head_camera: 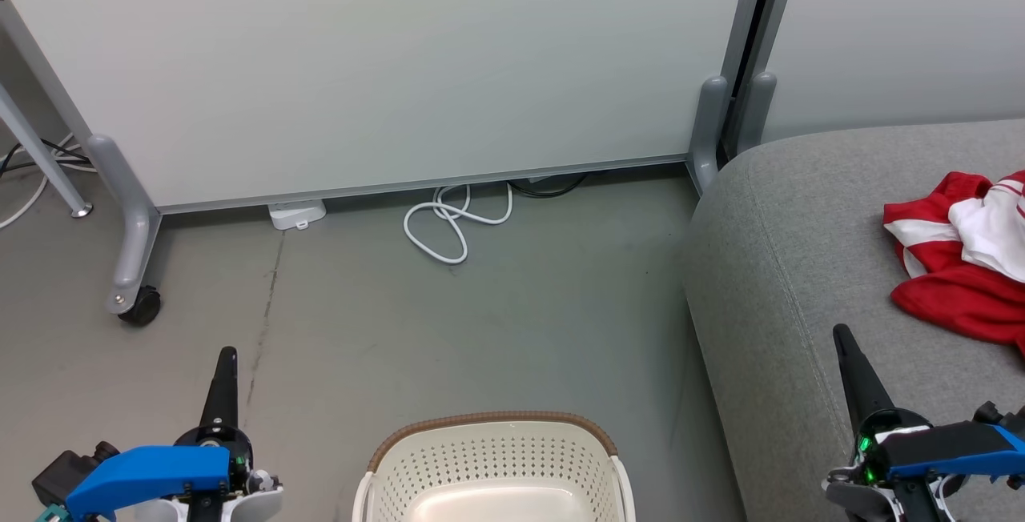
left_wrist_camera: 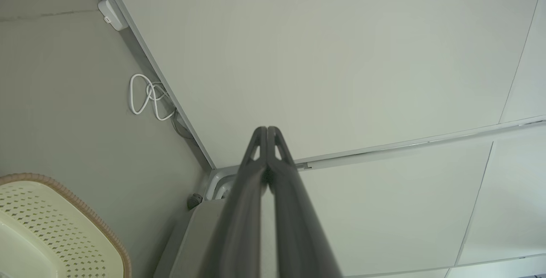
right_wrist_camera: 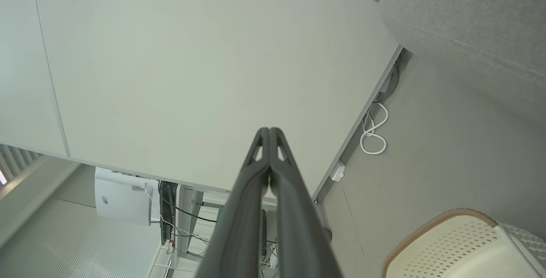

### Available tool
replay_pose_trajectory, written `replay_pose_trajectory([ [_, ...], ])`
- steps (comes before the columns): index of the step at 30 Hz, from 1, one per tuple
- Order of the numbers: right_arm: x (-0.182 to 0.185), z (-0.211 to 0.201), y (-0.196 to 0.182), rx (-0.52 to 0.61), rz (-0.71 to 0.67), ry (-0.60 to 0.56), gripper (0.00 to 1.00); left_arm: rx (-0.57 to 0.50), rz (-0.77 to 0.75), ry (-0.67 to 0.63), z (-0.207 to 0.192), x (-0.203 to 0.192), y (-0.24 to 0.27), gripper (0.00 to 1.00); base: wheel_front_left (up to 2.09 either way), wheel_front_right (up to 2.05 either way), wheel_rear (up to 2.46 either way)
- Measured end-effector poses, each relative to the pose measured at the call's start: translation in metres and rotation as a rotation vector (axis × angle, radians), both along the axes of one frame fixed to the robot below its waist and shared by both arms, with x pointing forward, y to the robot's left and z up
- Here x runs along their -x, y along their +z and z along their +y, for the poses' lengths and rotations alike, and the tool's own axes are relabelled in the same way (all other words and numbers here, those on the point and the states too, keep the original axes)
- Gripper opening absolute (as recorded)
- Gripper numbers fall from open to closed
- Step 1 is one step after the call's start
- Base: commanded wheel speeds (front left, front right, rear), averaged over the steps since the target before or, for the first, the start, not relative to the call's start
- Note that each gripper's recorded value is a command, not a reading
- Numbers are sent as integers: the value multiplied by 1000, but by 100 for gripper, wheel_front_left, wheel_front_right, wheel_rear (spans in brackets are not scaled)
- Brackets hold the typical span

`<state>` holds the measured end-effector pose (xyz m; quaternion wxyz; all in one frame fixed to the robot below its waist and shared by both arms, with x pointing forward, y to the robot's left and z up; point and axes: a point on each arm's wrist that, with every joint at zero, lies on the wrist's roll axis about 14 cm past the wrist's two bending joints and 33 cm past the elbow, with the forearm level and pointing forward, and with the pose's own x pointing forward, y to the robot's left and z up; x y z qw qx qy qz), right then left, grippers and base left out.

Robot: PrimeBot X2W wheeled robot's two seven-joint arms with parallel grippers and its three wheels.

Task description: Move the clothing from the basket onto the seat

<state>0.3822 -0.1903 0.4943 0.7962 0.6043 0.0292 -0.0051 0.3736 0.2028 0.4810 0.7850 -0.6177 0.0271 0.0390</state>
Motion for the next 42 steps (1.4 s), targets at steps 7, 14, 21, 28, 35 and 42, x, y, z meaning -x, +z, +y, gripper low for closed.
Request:
replay_pose_trajectory([
  [7,-1,-2,2,-58,-6,-8,0,50,-13,-4,-1,-3,4,0,0,0,0],
  [14,-2,-4,3,-112,-11,-13,0,96,-30,-6,-1,-6,9,0,0,0,0],
  [21,-3,-5,6,-164,-21,-21,0,144,-43,-9,-2,-8,12,0,0,0,0],
  [28,-5,-7,9,-213,-32,-27,0,187,-56,-10,-2,-10,16,0,0,0,0],
  [35,-5,-9,9,-261,-37,-34,0,227,-72,-15,-2,-13,20,0,0,0,0],
  [42,-5,-10,9,-275,-38,-37,0,240,-79,-15,-2,-14,22,0,0,0,0],
])
